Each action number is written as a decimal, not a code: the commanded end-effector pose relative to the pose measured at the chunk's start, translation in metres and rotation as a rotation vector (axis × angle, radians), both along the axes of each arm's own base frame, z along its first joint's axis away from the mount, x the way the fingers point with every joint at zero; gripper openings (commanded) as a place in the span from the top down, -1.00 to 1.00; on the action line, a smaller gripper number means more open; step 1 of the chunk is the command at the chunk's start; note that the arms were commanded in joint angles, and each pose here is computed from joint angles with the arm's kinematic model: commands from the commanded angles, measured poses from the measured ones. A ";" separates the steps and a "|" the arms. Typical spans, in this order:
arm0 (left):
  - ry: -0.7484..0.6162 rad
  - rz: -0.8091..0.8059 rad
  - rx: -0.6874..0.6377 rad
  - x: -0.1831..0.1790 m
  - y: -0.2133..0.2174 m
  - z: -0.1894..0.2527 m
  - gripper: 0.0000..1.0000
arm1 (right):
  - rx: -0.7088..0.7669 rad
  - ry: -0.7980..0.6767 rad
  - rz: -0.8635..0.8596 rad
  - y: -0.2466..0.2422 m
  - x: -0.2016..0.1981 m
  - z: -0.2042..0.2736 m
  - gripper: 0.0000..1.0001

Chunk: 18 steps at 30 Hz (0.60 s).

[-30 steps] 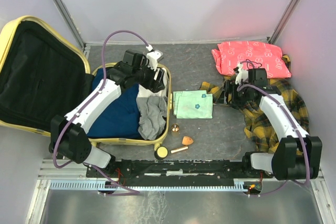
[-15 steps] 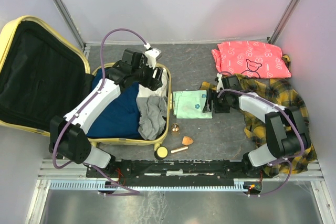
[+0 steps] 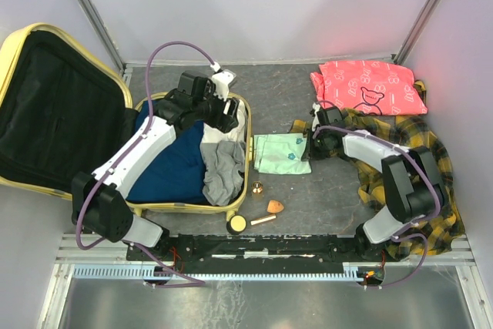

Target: Pack the luggage

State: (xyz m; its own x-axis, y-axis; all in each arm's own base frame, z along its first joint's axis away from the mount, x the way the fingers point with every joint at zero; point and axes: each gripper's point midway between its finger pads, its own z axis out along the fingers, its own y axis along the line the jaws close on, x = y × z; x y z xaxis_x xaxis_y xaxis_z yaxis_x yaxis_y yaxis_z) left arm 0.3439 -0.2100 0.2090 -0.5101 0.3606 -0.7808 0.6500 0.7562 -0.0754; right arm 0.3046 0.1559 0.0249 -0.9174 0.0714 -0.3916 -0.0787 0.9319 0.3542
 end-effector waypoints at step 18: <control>0.266 0.107 -0.112 -0.004 -0.170 -0.072 -0.61 | -0.123 -0.054 -0.175 -0.095 -0.028 0.047 0.98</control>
State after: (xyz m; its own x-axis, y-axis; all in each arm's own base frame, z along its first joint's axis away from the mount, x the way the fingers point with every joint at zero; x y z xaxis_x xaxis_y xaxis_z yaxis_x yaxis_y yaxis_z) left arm 0.3202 -0.3610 0.1344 -0.6181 0.4198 -0.6647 0.6984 0.6813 -0.2192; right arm 0.2762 0.0643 0.0608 -0.8909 0.1821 -0.4161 0.0795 0.9644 0.2521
